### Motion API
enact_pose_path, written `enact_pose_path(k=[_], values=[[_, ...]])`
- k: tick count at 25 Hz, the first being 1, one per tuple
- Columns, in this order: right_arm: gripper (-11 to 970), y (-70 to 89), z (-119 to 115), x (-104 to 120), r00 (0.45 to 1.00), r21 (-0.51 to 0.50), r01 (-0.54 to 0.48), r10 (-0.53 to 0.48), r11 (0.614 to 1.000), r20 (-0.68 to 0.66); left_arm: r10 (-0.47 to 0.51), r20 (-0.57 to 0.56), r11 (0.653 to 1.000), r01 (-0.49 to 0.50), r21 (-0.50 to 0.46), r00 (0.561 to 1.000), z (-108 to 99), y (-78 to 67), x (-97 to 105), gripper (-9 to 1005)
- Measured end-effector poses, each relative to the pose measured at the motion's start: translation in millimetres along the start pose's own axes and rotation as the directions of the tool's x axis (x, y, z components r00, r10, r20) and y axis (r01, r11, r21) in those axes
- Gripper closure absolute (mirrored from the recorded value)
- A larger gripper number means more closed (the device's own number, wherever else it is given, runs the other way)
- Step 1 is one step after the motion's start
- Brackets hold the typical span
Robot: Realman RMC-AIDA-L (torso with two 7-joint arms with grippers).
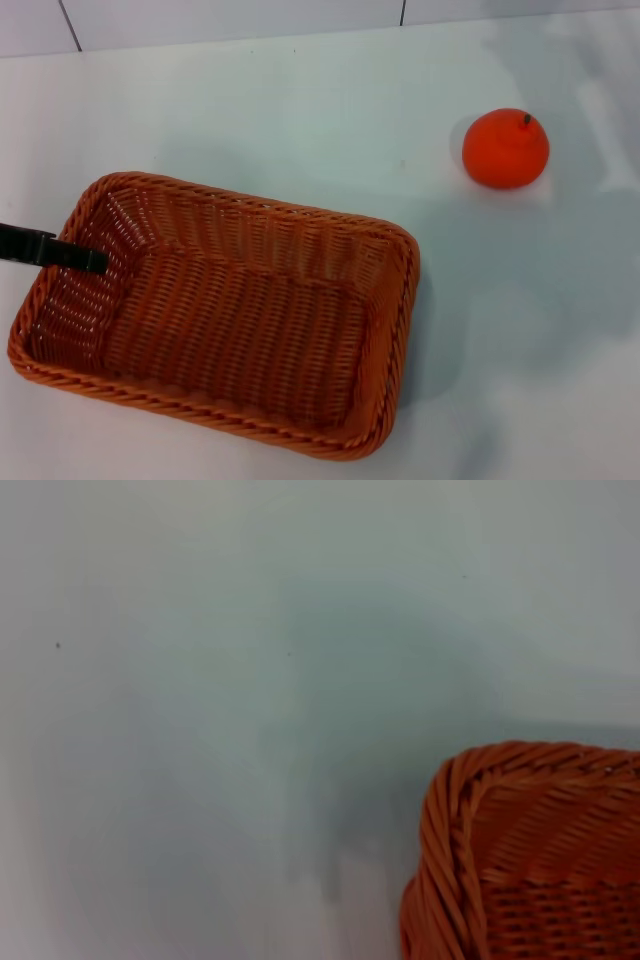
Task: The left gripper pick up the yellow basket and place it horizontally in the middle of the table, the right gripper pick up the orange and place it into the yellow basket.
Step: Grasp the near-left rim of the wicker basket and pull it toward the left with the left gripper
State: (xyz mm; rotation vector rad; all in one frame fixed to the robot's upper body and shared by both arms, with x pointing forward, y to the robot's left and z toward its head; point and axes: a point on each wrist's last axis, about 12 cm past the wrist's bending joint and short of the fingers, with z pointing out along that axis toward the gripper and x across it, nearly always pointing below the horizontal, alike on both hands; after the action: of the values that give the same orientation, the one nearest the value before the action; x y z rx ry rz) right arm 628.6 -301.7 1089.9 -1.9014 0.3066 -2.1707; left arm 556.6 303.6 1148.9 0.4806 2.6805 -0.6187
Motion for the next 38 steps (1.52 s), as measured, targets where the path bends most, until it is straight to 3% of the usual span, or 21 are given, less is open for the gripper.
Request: enact_pose_path(k=[6, 11, 14, 19, 25, 28, 33, 38], values=[[267, 4.7, -2.3, 0.4, 1.000, -0.024, -0.019, 0.018, 1.000, -0.008, 0.011, -0.047, 1.000, -0.011, 0.001, 0.999, 3.4, -2.5, 1.6, 219], [266, 5.9, -2.6, 0.8, 1.000, -0.029, -0.022, 0.021, 0.999, -0.011, 0.013, -0.046, 1.000, -0.013, 0.001, 0.999, 3.2, -3.5, 0.4, 437], [266, 6.1, -2.8, 0.9, 1.000, -0.030, -0.023, 0.022, 0.999, -0.012, 0.006, -0.041, 1.000, -0.006, -0.002, 0.999, 2.6, -2.8, 0.2, 677], [266, 6.9, -3.6, 0.6, 1.000, -0.033, -0.025, 0.024, 0.999, -0.012, -0.007, -0.036, 1.000, 0.007, -0.006, 0.999, 1.4, -1.8, 0.6, 829], [265, 7.6, -4.3, 0.3, 1.000, -0.037, -0.027, 0.027, 0.999, -0.012, -0.039, 0.020, 0.999, 0.039, -0.001, 0.999, -5.0, 1.3, 2.2, 829], [265, 8.0, -4.6, 0.1, 1.000, -0.038, -0.027, 0.027, 0.999, -0.011, -0.109, 0.111, 0.993, 0.102, 0.063, 0.988, -13.3, 9.4, 4.8, 828], [265, 10.3, -6.7, -0.7, 1.000, -0.045, -0.027, 0.027, 0.999, -0.009, -0.257, 0.204, 0.957, 0.219, 0.191, 0.945, -16.8, 28.1, 16.2, 828], [265, 12.1, -7.5, -0.6, 0.999, -0.054, -0.031, 0.030, 0.998, -0.011, -0.362, 0.264, 0.918, 0.291, 0.271, 0.894, -8.8, 36.3, 26.6, 829]])
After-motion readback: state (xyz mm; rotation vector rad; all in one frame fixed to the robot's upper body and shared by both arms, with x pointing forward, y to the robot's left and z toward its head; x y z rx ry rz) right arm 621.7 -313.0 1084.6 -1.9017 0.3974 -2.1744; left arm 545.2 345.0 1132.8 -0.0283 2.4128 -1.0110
